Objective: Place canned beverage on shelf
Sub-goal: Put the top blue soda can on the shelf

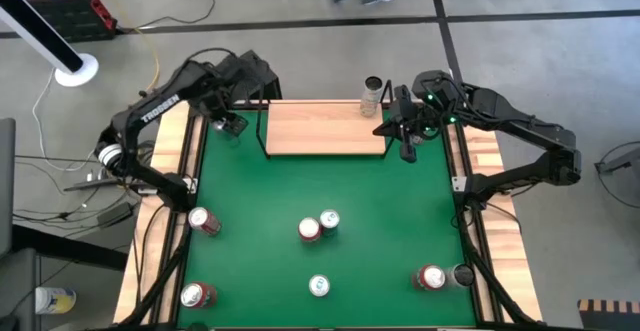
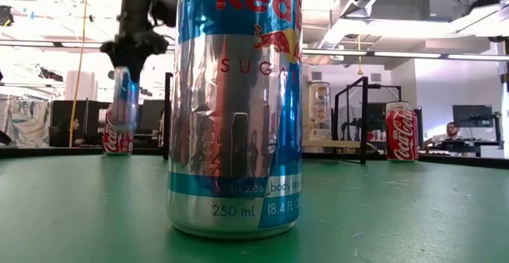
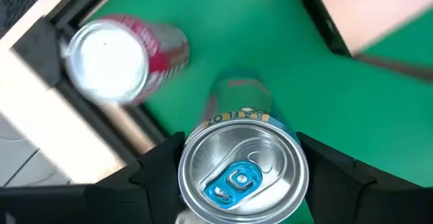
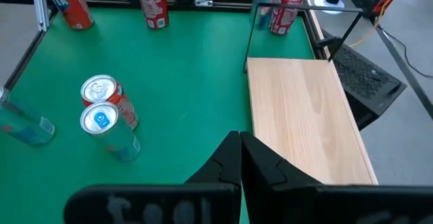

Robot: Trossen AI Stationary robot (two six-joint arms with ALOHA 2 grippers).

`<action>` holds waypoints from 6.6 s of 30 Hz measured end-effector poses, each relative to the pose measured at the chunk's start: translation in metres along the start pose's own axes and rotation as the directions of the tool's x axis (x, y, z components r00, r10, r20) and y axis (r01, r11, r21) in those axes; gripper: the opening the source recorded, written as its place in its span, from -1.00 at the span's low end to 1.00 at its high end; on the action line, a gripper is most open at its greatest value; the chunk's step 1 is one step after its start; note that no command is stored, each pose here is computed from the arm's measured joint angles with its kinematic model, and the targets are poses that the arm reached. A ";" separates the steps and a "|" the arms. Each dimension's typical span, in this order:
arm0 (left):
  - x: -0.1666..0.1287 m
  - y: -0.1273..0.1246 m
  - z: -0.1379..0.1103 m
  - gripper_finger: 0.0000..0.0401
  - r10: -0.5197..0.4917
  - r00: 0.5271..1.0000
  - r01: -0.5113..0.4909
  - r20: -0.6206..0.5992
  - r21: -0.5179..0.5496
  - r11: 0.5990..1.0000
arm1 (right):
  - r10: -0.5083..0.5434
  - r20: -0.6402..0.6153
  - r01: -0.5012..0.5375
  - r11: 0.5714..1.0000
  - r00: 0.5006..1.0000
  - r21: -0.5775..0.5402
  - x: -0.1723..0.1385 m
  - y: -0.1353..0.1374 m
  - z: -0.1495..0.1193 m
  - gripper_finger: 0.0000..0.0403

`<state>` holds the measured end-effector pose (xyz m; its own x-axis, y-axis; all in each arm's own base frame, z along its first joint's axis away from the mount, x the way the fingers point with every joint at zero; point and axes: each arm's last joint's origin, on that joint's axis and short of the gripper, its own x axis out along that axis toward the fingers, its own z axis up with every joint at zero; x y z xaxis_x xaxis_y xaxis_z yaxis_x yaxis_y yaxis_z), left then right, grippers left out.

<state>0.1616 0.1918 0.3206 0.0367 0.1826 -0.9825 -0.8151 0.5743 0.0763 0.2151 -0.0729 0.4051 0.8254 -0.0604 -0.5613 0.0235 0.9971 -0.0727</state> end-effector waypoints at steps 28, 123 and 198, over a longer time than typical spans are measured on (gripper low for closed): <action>-0.063 -0.137 0.087 0.13 -0.397 0.856 0.098 0.330 0.652 0.752 | -0.035 0.034 0.034 0.999 0.999 0.034 0.000 -0.002 0.004 -0.88; -0.035 -0.006 -0.058 -1.00 -0.496 0.498 0.219 0.711 0.451 0.865 | -0.299 -0.245 0.369 0.871 0.922 0.324 0.284 -0.045 0.035 -0.88; -0.033 -0.006 -0.060 -1.00 -0.487 0.530 0.240 0.694 0.428 0.871 | -0.420 -0.452 0.588 0.733 0.787 0.341 0.237 -0.106 0.014 -0.90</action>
<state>0.1308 0.1349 0.3421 0.8181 0.3710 -0.4394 -0.4537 0.8859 -0.0968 0.4161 -0.1919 0.2915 0.3843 -0.4878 -0.7838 0.6950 0.7117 -0.1021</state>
